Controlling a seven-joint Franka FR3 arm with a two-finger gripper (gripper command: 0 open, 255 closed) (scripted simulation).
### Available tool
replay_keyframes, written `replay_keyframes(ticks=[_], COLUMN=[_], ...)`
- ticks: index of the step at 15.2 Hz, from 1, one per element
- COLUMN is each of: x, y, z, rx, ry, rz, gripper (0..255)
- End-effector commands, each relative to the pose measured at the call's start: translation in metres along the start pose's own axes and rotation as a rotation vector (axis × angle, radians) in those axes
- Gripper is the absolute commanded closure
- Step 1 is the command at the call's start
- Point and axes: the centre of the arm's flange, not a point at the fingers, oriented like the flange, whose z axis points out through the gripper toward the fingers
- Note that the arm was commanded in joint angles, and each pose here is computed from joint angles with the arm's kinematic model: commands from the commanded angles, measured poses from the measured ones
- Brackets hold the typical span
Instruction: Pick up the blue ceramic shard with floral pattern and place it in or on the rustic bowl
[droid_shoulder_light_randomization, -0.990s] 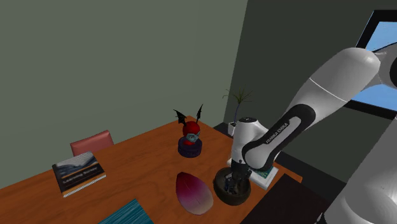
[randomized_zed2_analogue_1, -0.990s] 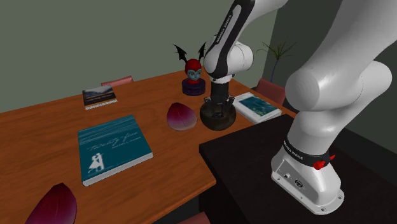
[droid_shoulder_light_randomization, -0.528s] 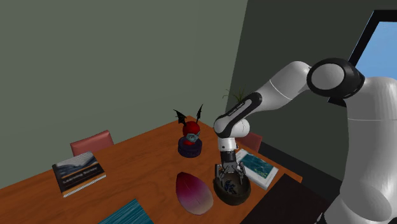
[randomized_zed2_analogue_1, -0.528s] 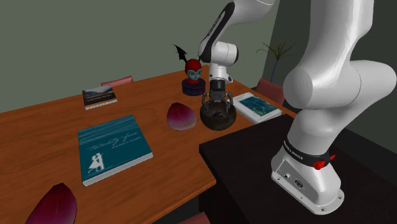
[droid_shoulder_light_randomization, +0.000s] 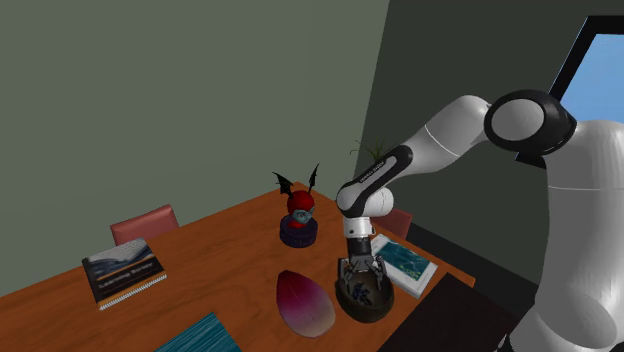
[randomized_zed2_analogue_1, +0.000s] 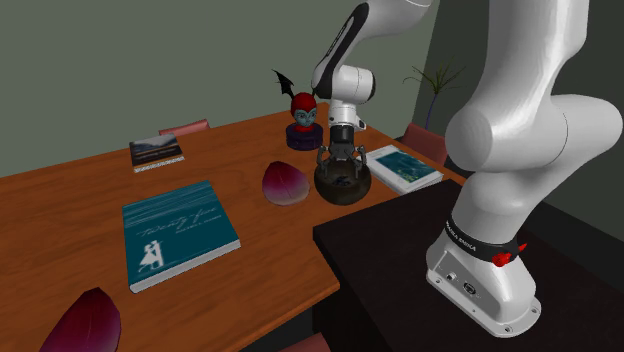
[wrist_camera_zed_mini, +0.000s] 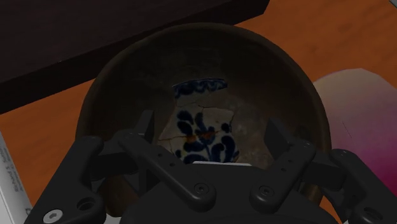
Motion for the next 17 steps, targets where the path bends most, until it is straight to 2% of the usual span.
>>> replay_keyframes(ticks=[1, 4, 5, 13, 17], x=[0.006, 0.006, 0.004, 0.012, -0.005], y=[0.002, 0.002, 0.001, 0.002, 0.002], z=[0.034, 0.034, 0.032, 0.042, 0.023], rx=[-0.011, -0.011, -0.011, -0.011, -0.011], ry=[-0.049, -0.049, -0.049, -0.049, -0.049], rz=[0.005, 0.005, 0.005, 0.005, 0.005], gripper=[0, 0, 255, 255, 255])
